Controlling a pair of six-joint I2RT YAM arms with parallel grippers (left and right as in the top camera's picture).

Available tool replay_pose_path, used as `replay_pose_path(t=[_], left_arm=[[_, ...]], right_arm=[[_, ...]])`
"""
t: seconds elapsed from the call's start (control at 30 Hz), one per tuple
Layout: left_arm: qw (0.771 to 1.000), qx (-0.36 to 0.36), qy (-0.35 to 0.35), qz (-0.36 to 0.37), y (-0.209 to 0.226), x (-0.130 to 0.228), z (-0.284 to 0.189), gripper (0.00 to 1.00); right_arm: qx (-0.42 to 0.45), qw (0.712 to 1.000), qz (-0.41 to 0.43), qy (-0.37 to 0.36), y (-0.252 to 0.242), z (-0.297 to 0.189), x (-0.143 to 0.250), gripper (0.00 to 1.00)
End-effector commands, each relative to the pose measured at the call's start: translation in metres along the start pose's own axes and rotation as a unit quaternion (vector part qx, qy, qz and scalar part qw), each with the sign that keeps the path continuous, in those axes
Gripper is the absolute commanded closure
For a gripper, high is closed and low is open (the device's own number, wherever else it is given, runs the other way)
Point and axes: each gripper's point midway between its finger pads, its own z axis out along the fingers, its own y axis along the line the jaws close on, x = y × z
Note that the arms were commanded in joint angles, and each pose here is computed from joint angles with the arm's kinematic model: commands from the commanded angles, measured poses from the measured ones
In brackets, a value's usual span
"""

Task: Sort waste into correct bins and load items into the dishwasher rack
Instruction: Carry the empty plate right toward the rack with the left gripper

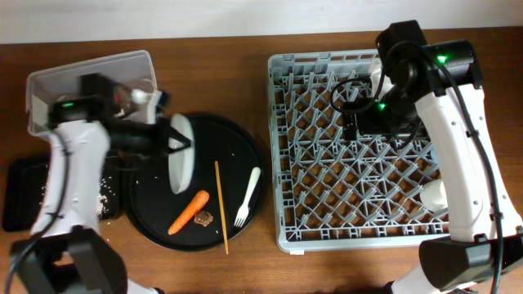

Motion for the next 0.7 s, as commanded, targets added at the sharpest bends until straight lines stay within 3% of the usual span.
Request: replay_pose_path(t=[0.0, 0.2, 0.33, 0.57, 0.67], left_arm=[[0.987, -0.13, 0.047, 0.077, -0.003, 0.014, 0.017, 1.0], [0.976, -0.14, 0.104, 0.132, -0.037, 0.04, 0.044, 1.0], [0.961, -0.186, 0.11, 0.174, -0.038, 0.041, 0.052, 1.0], [0.959, -0.188, 0.112, 0.182, -0.042, 0.042, 0.054, 1.0], [0.958, -0.187, 0.099, 0.192, -0.045, 0.038, 0.051, 1.0]], right_arm=[[-0.006, 1.0, 0.001, 0.002, 0.002, -0.001, 0.001, 0.01], [-0.006, 1.0, 0.001, 0.002, 0.002, -0.001, 0.001, 0.01], [-0.006, 1.0, 0.001, 0.002, 0.001, -0.001, 0.001, 0.01], [-0.005, 1.0, 0.001, 0.002, 0.001, -0.001, 0.001, 0.01], [0.039, 0.999, 0.023, -0.006, -0.016, -0.001, -0.002, 0.01]])
